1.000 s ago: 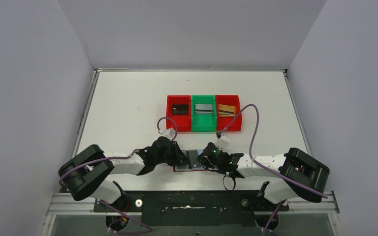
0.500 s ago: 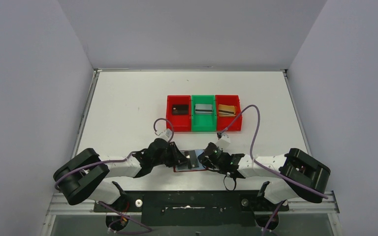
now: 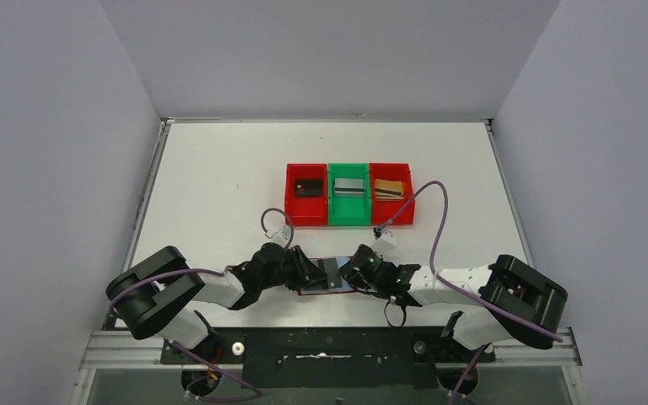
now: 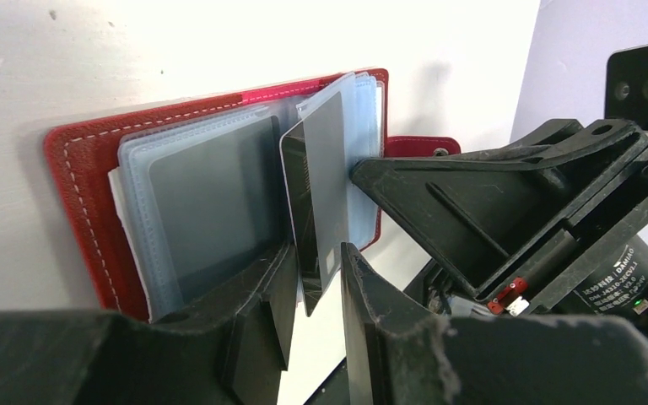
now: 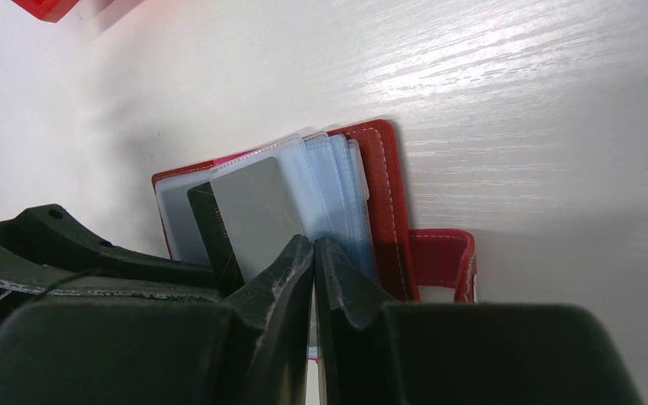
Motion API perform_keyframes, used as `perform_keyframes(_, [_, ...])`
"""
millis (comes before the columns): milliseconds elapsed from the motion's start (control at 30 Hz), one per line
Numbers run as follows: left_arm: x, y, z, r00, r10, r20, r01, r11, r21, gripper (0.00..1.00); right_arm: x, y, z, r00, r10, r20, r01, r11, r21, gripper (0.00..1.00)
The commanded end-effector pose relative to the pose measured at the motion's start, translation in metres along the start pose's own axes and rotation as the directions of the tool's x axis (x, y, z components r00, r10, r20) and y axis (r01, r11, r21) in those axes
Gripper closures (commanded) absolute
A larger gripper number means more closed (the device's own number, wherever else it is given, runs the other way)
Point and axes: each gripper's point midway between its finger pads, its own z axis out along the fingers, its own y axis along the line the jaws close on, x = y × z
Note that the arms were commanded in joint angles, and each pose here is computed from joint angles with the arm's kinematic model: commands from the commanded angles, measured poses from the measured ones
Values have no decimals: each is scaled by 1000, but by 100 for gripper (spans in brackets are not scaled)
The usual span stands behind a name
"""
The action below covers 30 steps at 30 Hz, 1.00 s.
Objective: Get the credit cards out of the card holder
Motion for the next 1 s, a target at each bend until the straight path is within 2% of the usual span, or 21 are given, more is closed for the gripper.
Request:
perform_keyframes(0, [-8, -24, 0, 999, -32, 34, 28, 994, 109, 75, 13, -46, -2, 997, -53, -51, 59, 990, 130, 93])
perform_keyframes(233, [-9, -21, 2, 998, -42, 41, 37, 994, 107, 77, 14, -46, -2, 997, -51, -52, 57, 990, 128, 93])
perform_keyframes(767, [-7, -13, -3, 998, -42, 45, 37, 994, 104, 100, 13, -50, -4, 998, -41, -50, 48, 990, 133, 93])
perform_keyframes(967, [-10, -4, -9, 997, -41, 66, 36, 996, 77, 100, 13, -50, -4, 998, -42, -49, 48, 991, 128, 93])
